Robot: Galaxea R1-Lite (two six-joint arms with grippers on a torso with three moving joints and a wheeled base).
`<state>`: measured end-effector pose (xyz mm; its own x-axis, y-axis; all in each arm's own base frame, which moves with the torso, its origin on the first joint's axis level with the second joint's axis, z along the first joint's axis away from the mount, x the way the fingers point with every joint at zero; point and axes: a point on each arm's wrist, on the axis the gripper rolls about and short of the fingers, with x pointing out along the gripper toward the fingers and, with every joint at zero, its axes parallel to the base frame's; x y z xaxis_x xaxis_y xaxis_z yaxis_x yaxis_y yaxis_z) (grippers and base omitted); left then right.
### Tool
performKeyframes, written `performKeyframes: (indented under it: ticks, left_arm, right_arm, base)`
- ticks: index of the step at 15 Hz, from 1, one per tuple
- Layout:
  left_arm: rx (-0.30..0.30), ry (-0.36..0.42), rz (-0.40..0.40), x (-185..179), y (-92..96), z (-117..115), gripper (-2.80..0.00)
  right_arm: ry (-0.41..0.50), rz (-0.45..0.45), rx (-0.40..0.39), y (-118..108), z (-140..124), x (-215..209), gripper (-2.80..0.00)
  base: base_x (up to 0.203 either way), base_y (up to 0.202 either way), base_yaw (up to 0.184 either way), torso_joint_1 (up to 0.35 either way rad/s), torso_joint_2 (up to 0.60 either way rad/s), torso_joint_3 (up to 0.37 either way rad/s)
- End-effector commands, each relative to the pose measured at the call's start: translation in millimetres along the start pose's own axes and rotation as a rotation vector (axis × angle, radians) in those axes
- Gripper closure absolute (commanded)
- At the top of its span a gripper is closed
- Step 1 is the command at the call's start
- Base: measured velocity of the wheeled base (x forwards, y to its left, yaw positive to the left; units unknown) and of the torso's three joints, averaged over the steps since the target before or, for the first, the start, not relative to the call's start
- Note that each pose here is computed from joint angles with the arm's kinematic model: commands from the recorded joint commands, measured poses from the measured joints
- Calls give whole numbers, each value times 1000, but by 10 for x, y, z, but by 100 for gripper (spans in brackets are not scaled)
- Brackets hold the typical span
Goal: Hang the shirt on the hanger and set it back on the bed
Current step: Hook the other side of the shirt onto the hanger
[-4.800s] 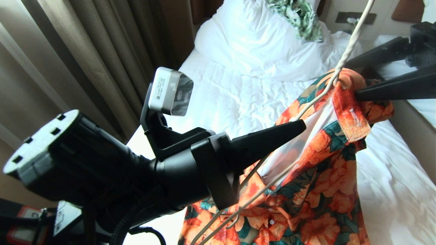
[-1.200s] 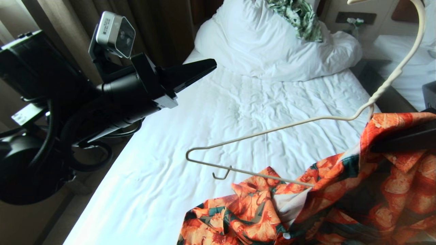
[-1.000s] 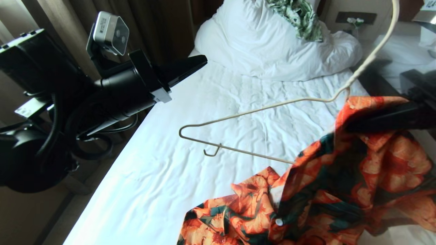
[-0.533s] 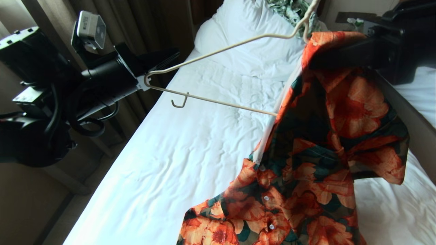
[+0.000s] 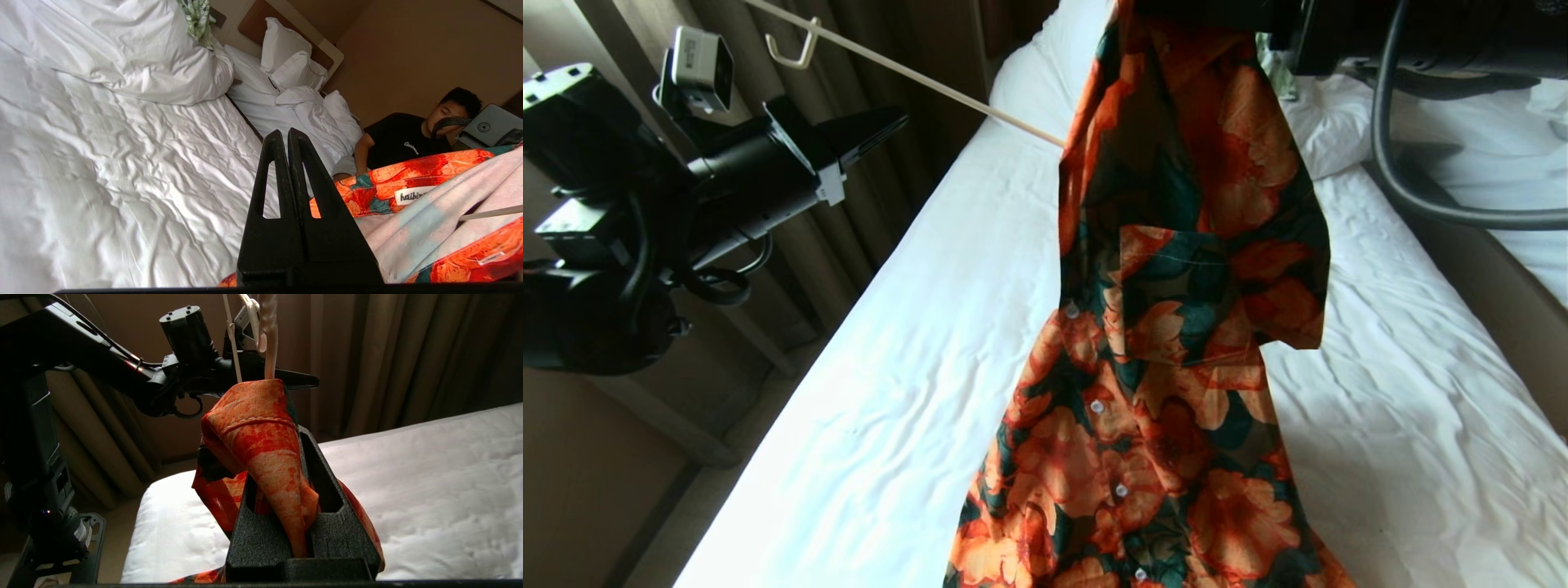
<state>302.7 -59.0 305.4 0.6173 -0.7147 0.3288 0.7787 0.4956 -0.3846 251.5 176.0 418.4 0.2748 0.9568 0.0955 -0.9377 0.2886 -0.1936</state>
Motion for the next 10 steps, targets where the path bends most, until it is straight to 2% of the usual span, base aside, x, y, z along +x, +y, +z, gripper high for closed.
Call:
performKeyframes:
  ticks: [1,4,7,10]
  left_arm:
    - [-2,-1,-3,-1,1,0,0]
    - [0,-3,-1,-5,5,8,0]
    - [8,-11,12,-37,31,42,0]
    - [8,-11,12,-39,34,44,0]
  right_arm:
    - [-11,25,1,67,-13,111,0]
    - [17,22,24,163,68,-34,0]
    - [203,-19,173,246,-102,-375,0]
    - [391,-91,298,281,-453,-726,0]
  base:
    - [0,0,0,0,0,0]
    - [0,0,0,0,0,0]
    - [0,0,0,0,0,0]
    - [0,0,0,0,0,0]
